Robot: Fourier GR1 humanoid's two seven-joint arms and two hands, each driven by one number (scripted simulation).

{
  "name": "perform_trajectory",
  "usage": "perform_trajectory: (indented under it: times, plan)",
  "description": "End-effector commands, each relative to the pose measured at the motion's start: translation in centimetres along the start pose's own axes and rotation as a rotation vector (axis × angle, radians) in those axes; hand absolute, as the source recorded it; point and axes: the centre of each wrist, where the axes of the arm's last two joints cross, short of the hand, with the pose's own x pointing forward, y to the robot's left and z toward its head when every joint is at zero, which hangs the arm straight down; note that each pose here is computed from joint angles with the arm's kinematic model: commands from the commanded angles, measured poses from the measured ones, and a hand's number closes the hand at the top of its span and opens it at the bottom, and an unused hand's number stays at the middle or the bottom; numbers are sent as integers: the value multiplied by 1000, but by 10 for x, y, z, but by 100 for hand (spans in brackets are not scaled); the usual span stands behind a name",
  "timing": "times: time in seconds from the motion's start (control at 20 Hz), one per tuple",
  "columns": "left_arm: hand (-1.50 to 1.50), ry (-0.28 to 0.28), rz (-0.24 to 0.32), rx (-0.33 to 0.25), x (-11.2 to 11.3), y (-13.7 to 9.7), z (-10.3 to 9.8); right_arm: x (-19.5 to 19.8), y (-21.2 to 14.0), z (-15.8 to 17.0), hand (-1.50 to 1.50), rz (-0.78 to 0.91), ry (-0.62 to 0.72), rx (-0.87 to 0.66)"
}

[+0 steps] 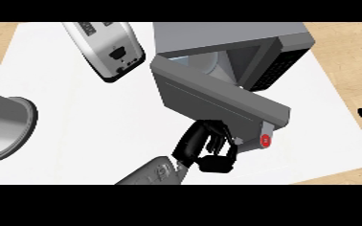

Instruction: Pick up the milk, place it into the microwave and close the microwave

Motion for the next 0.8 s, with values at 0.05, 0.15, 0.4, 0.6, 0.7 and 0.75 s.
perform_trajectory:
  times: [0.05,0.15,0.4,0.6,0.7,0.75]
  plan:
    - [150,-105,95,148,21,11,-18,8,-5,-11,-150,-25,-33,55]
    - [150,-123,93,169,25,12,-24,11,-6,-14,-150,-33,-26,65]
    - [150,-121,152,217,38,30,-47,17,-9,-26,-150,-47,-41,96]
    - [150,-114,177,271,46,40,-62,22,-12,-31,-150,-51,-33,126]
    - [150,-97,166,293,44,46,-68,31,-19,-37,-150,-25,-40,139]
    - [150,-105,161,284,44,46,-70,28,-19,-39,-150,-40,-40,134]
